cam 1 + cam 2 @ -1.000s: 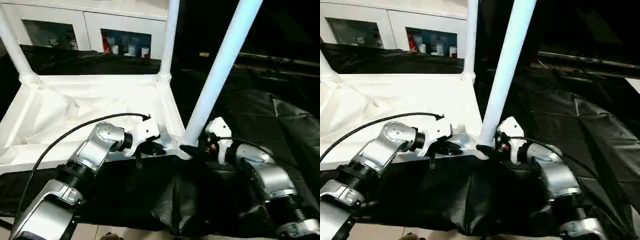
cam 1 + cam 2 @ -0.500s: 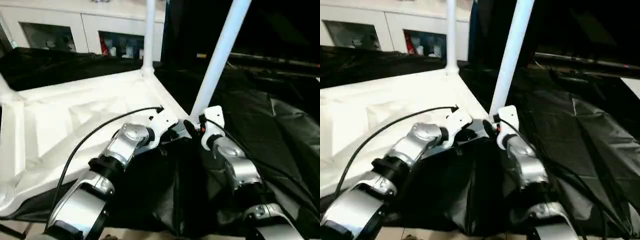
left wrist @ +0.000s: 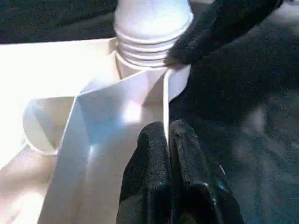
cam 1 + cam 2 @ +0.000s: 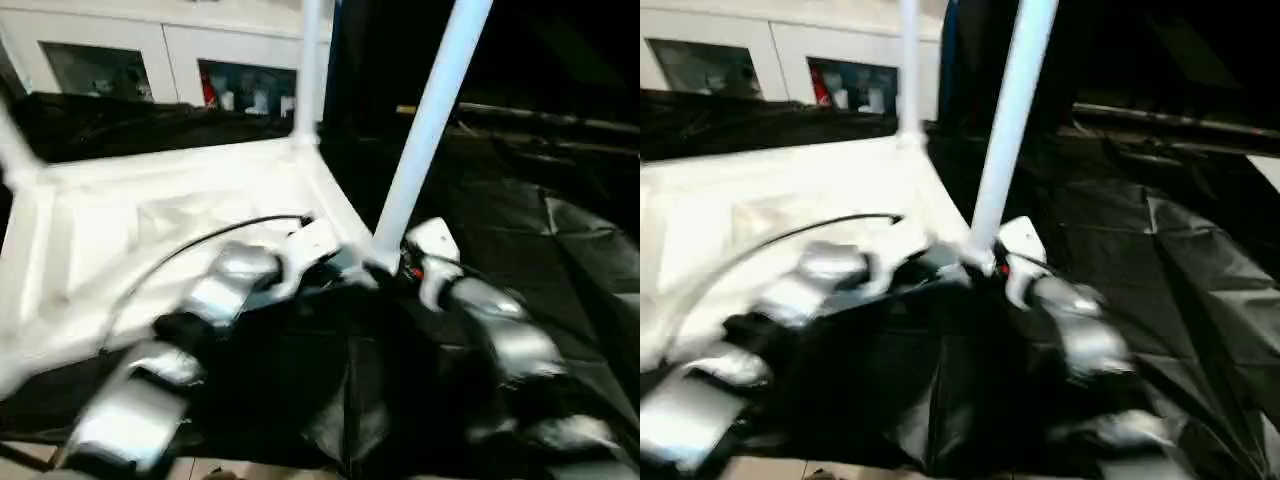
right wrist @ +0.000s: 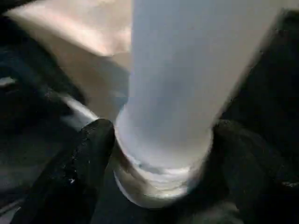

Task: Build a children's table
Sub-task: Rotate leg to tighten

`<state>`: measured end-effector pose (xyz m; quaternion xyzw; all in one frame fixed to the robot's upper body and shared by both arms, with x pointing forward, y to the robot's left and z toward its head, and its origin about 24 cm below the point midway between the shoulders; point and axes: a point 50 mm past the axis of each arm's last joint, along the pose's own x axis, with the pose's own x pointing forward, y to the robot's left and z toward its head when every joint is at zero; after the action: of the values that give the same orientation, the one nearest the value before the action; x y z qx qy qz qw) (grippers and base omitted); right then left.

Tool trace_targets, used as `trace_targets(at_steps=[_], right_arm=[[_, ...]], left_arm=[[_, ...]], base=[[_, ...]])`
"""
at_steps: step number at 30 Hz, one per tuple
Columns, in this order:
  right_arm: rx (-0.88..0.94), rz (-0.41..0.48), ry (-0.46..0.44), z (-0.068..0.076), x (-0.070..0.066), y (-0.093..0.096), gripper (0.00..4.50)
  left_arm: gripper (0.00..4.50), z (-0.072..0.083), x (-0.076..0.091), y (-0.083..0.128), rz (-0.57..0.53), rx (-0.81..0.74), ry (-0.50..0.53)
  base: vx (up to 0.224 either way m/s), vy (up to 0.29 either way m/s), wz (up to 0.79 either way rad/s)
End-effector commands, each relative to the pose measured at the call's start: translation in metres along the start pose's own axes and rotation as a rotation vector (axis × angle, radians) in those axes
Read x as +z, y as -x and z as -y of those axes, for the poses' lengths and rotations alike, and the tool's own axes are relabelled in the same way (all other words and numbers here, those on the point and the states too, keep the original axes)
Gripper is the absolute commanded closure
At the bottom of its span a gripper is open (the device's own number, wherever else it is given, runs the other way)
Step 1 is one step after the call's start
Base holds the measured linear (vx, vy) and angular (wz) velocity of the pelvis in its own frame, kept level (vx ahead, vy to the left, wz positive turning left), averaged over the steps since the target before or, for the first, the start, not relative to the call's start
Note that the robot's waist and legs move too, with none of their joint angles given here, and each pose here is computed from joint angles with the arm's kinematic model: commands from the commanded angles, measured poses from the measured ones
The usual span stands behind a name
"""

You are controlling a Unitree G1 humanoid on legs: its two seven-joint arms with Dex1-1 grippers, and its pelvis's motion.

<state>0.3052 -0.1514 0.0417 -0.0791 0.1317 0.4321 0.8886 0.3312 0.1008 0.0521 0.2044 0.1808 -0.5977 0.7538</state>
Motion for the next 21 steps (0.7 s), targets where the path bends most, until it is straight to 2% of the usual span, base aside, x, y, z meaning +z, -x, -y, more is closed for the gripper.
trace_targets(at_steps=[1, 3, 6, 11, 12, 14, 17, 21], right_arm=[[0.162, -0.007, 0.048, -0.006, 0.008, 0.011, 0.88], [0.241, -0.05, 0.076, -0.008, 0.006, 0.02, 0.88], [0.272, -0.066, 0.079, -0.009, 0.005, 0.024, 0.88], [0.274, -0.069, 0.06, -0.01, 0.005, 0.018, 0.88], [0.272, -0.065, 0.053, -0.01, 0.005, 0.017, 1.12], [0.277, -0.061, 0.049, -0.012, 0.006, 0.016, 1.12], [0.293, -0.066, 0.044, -0.016, 0.005, 0.013, 1.48], [0.299, -0.08, 0.042, -0.018, 0.002, 0.012, 1.74]], left_arm=[[4.5, 0.012, -0.001, -0.004, 0.02, -0.121, -0.004], [4.5, 0.013, -0.001, 0.001, 0.035, -0.17, 0.001], [4.5, 0.014, -0.001, 0.005, 0.039, -0.194, 0.004], [4.5, 0.013, 0.001, 0.008, 0.057, -0.202, 0.001], [4.5, 0.013, 0.002, 0.008, 0.058, -0.196, -0.001], [4.5, 0.013, 0.002, 0.008, 0.06, -0.194, 0.001], [4.5, 0.012, 0.002, 0.009, 0.064, -0.187, 0.005], [4.5, 0.011, 0.002, 0.008, 0.061, -0.172, 0.001]], base=[[0.0, 0.0, 0.0], [0.0, 0.0, 0.0], [0.0, 0.0, 0.0], [0.0, 0.0, 0.0], [0.0, 0.0, 0.0], [0.0, 0.0, 0.0], [0.0, 0.0, 0.0], [0.0, 0.0, 0.0]])
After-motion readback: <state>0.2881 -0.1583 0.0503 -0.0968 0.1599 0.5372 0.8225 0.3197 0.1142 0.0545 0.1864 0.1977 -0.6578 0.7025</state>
